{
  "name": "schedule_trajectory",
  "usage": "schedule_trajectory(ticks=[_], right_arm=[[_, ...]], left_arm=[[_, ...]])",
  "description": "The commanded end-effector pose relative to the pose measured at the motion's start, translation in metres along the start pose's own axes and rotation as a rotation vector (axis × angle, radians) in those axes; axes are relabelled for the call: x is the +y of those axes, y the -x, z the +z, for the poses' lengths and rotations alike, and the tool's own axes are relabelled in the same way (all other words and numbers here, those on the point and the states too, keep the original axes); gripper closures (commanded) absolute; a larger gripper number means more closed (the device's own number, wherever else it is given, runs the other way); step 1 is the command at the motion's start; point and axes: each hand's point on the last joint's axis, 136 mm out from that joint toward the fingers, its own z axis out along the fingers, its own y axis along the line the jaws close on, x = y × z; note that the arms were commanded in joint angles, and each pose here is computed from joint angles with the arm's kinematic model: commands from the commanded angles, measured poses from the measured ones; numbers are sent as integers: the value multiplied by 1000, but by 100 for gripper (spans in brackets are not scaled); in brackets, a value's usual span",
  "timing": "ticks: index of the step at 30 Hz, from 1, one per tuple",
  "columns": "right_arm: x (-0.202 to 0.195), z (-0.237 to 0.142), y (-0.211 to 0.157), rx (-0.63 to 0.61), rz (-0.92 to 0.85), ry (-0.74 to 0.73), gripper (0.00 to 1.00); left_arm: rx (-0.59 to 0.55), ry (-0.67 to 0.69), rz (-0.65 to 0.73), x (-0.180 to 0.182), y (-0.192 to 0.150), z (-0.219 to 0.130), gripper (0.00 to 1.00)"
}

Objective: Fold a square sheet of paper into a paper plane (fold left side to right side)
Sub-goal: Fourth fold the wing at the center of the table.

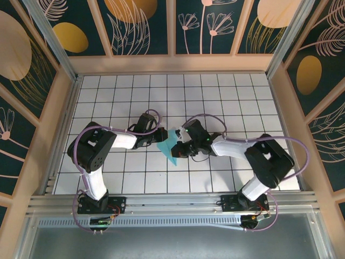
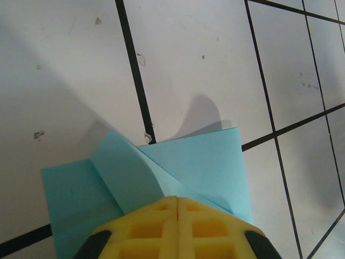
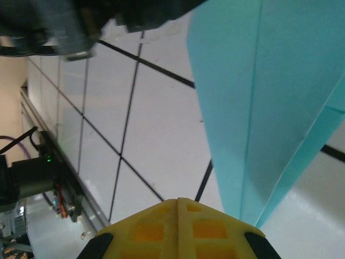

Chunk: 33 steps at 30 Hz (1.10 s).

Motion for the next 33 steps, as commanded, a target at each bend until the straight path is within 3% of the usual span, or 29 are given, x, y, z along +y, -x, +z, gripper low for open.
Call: schedule_trajectory(ticks=[1, 8, 18, 33], right_arm=[[1, 10, 13, -18, -24, 8, 100], [-17, 26, 6, 29, -3, -39, 100], [-45, 33, -43, 145, 65, -96, 100], [-38, 15, -91, 239, 30, -115, 100]], left_arm=[[66, 115, -24, 29, -21, 0, 100], [75, 124, -24, 32, -23, 1, 100], [78, 171, -50, 42, -25, 3, 100], [49, 146, -71, 34, -18, 0, 100]])
